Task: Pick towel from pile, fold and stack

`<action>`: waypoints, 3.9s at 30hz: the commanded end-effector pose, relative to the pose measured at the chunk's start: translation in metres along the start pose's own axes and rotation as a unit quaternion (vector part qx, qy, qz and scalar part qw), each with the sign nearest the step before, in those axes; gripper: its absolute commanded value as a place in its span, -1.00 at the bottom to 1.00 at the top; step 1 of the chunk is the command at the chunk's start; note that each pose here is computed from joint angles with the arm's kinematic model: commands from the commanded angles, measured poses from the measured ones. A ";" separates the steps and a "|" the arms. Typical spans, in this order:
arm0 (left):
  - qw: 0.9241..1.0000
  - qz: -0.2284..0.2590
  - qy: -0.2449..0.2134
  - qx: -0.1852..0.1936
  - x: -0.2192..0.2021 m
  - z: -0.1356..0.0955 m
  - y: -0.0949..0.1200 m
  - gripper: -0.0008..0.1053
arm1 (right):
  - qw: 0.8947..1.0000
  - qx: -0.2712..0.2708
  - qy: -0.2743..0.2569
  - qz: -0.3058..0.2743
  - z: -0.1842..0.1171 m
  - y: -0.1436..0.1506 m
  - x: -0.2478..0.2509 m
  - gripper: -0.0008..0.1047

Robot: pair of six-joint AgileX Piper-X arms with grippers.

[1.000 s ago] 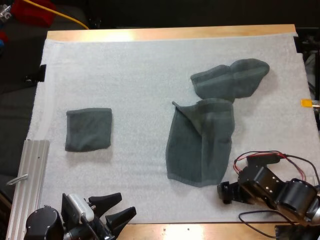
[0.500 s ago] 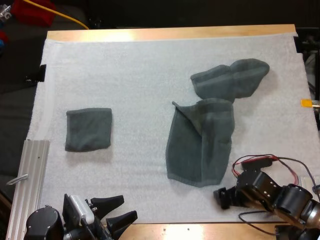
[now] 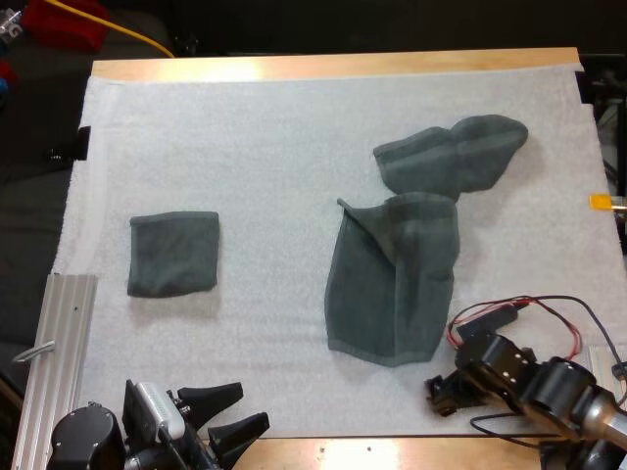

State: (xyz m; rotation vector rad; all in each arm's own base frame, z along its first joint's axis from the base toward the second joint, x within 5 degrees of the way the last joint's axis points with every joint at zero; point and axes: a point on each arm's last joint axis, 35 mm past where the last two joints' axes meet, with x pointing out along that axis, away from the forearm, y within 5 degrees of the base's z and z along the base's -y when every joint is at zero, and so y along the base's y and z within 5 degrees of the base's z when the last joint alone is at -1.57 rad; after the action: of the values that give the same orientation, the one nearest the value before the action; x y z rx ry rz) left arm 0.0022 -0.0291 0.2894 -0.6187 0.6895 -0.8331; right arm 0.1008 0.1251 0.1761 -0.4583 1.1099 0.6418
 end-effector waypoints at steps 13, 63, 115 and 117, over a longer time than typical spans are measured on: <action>1.000 -0.004 0.008 -0.014 0.001 0.001 0.001 0.23 | 1.000 0.003 -0.016 0.002 0.017 0.005 0.031 0.29; 1.000 -0.004 0.008 -0.015 0.001 0.001 0.001 0.23 | 0.976 -0.192 -0.097 -0.044 0.102 0.009 -0.040 -0.87; 1.000 -0.005 0.008 -0.014 0.001 0.001 0.000 0.23 | 0.999 0.047 -0.018 -0.017 0.003 0.017 -0.012 0.02; 1.000 -0.005 0.008 -0.014 0.001 0.001 0.000 0.23 | 0.998 0.061 -0.032 -0.010 0.001 0.018 -0.007 0.02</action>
State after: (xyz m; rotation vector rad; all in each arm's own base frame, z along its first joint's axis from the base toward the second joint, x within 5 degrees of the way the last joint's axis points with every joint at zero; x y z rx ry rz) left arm 0.0022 -0.0291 0.2894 -0.6277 0.6940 -0.8301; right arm 0.0871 0.1367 0.1816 -0.3644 1.0826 0.5640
